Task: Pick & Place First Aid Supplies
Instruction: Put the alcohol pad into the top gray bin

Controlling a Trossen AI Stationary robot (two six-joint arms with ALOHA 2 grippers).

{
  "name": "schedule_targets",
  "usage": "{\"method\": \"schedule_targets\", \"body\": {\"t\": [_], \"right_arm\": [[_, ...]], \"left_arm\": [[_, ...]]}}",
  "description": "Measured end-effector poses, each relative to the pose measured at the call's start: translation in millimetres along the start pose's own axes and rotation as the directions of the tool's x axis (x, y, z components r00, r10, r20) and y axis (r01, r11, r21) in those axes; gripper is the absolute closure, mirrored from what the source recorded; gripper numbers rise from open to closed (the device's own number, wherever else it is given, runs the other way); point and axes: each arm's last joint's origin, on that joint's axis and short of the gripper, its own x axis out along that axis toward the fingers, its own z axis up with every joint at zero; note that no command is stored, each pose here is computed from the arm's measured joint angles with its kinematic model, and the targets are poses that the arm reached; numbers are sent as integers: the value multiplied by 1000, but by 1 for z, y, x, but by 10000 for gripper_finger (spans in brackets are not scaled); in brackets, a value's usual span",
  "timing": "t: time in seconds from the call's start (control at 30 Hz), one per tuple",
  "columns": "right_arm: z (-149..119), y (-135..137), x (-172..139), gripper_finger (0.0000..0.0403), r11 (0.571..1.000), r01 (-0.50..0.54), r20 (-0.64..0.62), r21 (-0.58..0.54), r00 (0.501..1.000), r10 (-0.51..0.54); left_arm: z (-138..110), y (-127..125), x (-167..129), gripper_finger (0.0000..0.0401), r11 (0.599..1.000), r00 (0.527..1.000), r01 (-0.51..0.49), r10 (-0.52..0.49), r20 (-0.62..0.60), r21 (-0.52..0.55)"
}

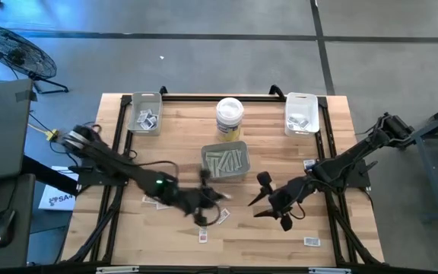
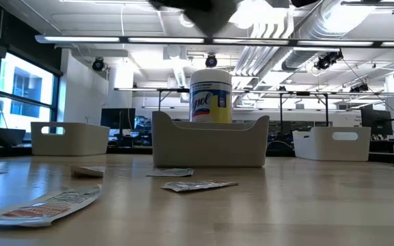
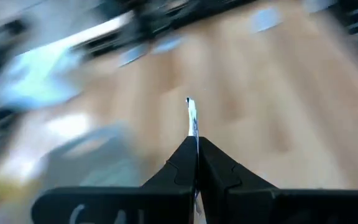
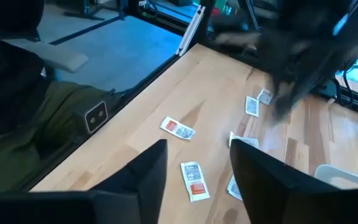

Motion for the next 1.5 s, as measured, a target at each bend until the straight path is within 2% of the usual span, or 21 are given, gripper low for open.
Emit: {"method": "schedule_targets", "body": {"t": [0.07,0.1,0.2,0.27,0.33,0.4,0.47,0.53,0.57,0.63,0.77,0.93,1.07,1.2,1.3,1.37,1.5], "right_arm": [[0,-1,0,218,1000,2,-4,2,1000,-2],[0,-1,0,215,1000,2,-4,6,1000,-2],[0,-1,0,211,1000,2,-4,2,1000,-2],[0,-1,0,211,1000,-1,-3,1,1000,1],[0,-1,0,210,1000,-1,-3,-2,1000,1],[0,-1,0,210,1000,-2,-2,-16,1000,2],[0,-1,0,210,1000,-2,0,-20,1000,2],[0,-1,0,210,1000,-2,-1,-20,1000,2],[0,-1,0,210,1000,-2,0,-20,1000,2],[0,-1,0,210,1000,-2,0,-17,1000,2],[0,-1,0,210,1000,-2,0,-13,1000,2],[0,-1,0,210,1000,-2,0,8,1000,2],[2,-2,0,210,1000,17,16,5,1000,-17],[8,-6,0,210,996,90,77,-14,993,-89],[12,-15,0,210,992,125,122,-18,985,-122],[12,-23,0,210,991,129,140,-28,982,-124],[10,-44,0,210,984,164,152,-63,977,-153]], "left_arm": [[-4,10,-24,400,985,982,-169,167,-88,-20],[-9,18,-34,400,964,957,-262,255,-136,-38],[-29,46,-62,400,872,852,-478,429,-301,-110],[-44,70,-74,400,775,753,-610,502,-425,-167],[-63,92,-84,401,653,623,-737,557,-550,-173],[-80,116,-87,401,523,482,-839,582,-655,-152],[-97,139,-87,401,410,336,-907,554,-762,-102],[-114,164,-84,401,317,235,-945,483,-844,-81],[-124,175,-82,401,286,198,-955,446,-873,-71],[-143,198,-79,401,257,148,-965,381,-913,-50],[-172,239,-79,401,198,135,-977,297,-945,-77],[-189,275,-85,401,131,161,-983,273,-948,-129],[-198,287,-93,401,102,164,-984,238,-957,-143],[-208,298,-100,401,73,224,-974,154,-962,-215],[-215,306,-106,401,39,240,-971,123,-963,-236],[-215,308,-105,401,32,247,-969,138,-959,-245],[-218,310,-98,401,41,263,-965,127,-956,-260]]}}
